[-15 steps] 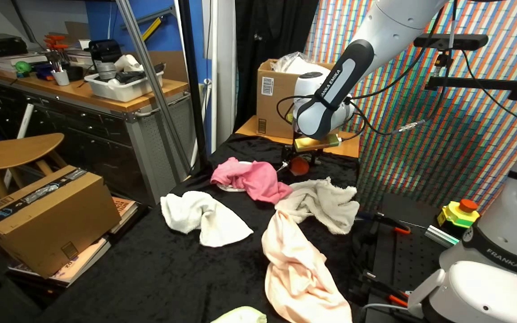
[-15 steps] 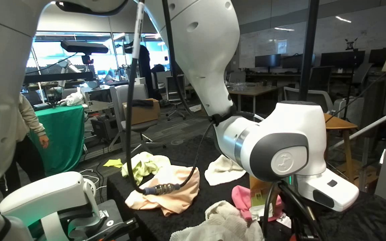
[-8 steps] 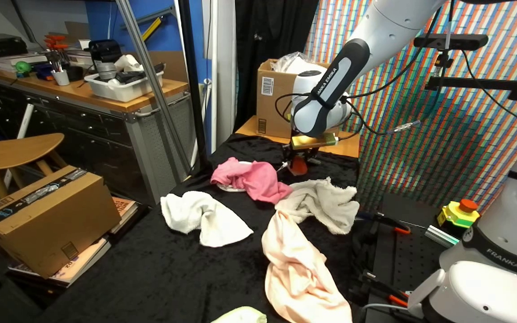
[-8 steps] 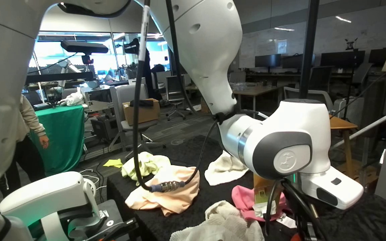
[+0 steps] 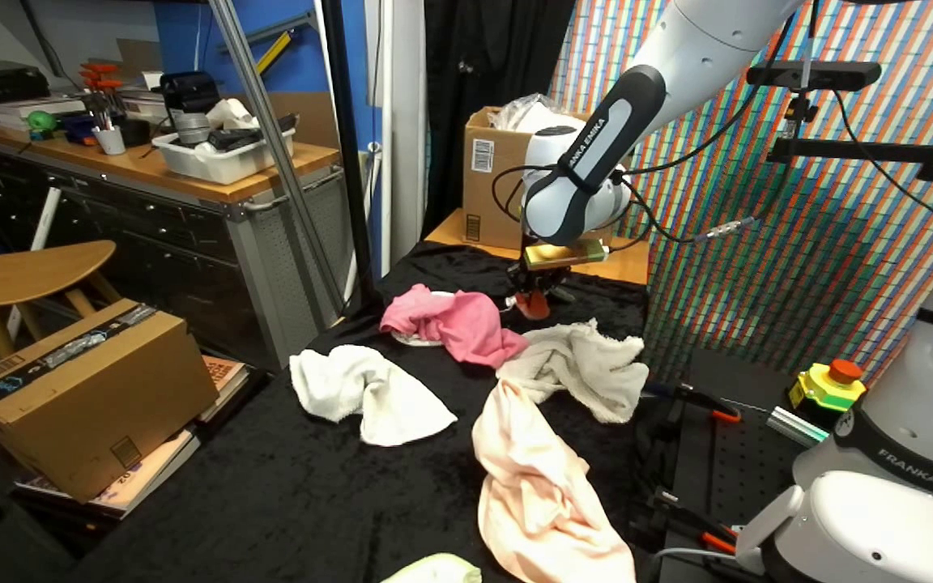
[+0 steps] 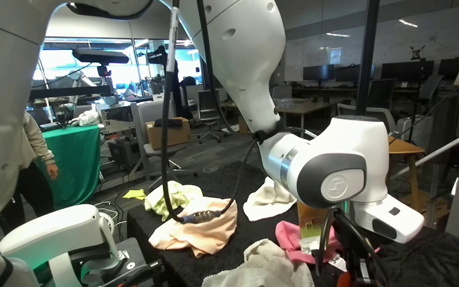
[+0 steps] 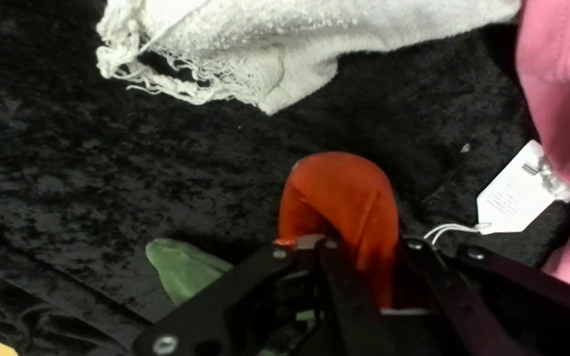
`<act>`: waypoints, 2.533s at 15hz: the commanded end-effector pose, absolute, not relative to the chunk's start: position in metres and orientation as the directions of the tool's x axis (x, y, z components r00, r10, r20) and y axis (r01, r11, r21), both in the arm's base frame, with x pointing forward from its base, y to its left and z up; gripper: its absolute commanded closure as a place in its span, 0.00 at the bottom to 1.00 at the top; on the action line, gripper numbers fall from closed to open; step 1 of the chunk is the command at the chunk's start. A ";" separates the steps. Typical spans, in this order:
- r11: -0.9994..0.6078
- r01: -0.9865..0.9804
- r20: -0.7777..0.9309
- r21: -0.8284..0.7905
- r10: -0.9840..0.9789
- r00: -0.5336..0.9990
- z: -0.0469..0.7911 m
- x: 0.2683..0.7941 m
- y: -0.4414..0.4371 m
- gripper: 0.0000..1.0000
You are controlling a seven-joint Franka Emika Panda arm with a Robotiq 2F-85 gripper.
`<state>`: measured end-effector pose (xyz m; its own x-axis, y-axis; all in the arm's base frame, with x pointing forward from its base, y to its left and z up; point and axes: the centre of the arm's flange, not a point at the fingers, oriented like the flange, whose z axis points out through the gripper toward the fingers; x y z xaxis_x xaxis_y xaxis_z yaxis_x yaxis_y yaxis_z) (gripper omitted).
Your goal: Pile up all the objects on the black table
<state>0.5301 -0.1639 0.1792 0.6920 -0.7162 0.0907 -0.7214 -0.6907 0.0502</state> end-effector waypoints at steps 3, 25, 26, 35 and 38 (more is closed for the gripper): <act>-0.792 -0.607 0.062 0.072 -0.604 0.795 0.234 0.521 -0.122 0.89; -0.883 -0.463 0.129 0.079 -0.452 0.883 0.233 0.603 0.008 0.89; -0.882 -0.466 0.123 0.072 -0.456 0.882 0.226 0.606 0.012 0.89; -0.881 -0.468 0.062 0.074 -0.464 0.884 0.195 0.610 0.028 0.83; -0.885 -0.457 0.052 0.087 -0.454 0.889 0.203 0.606 0.031 0.50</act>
<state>0.6023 0.0258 0.1919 0.8857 -0.4610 0.0555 -0.4642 -0.8821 0.0805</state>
